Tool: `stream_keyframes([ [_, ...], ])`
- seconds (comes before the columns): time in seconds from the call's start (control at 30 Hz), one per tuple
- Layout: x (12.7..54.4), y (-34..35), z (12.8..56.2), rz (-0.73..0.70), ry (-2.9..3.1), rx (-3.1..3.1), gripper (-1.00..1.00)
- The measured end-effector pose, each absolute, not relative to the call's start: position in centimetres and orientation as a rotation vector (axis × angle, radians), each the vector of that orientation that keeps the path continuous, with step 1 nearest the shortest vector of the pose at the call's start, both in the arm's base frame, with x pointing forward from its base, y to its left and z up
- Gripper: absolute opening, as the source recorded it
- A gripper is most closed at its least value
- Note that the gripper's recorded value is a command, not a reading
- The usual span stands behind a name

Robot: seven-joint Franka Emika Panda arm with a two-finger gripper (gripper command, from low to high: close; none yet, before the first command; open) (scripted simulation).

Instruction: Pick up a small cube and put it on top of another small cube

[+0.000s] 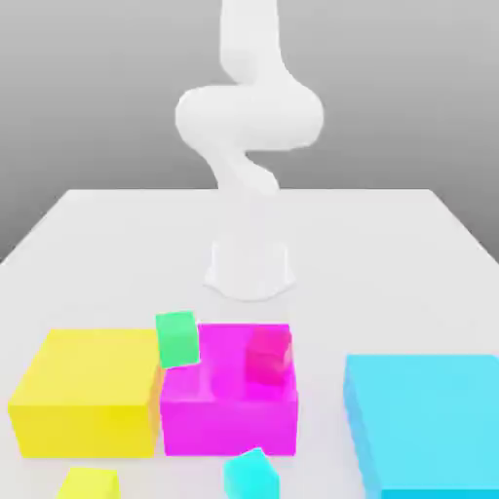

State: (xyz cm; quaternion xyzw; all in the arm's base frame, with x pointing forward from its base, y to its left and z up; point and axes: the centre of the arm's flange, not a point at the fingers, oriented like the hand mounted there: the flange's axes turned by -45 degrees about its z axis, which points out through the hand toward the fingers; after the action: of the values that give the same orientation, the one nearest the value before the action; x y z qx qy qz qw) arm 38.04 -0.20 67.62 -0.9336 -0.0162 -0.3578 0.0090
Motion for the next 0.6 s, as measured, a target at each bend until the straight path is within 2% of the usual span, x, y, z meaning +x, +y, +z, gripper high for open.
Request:
stream_keyframes([
  [0.3, 47.4, 0.1, 52.8, -0.747, -0.296, -2.989, 0.0],
  [0.6, 51.1, 0.8, 36.2, -0.386, -0.527, -3.03, 0.0],
])
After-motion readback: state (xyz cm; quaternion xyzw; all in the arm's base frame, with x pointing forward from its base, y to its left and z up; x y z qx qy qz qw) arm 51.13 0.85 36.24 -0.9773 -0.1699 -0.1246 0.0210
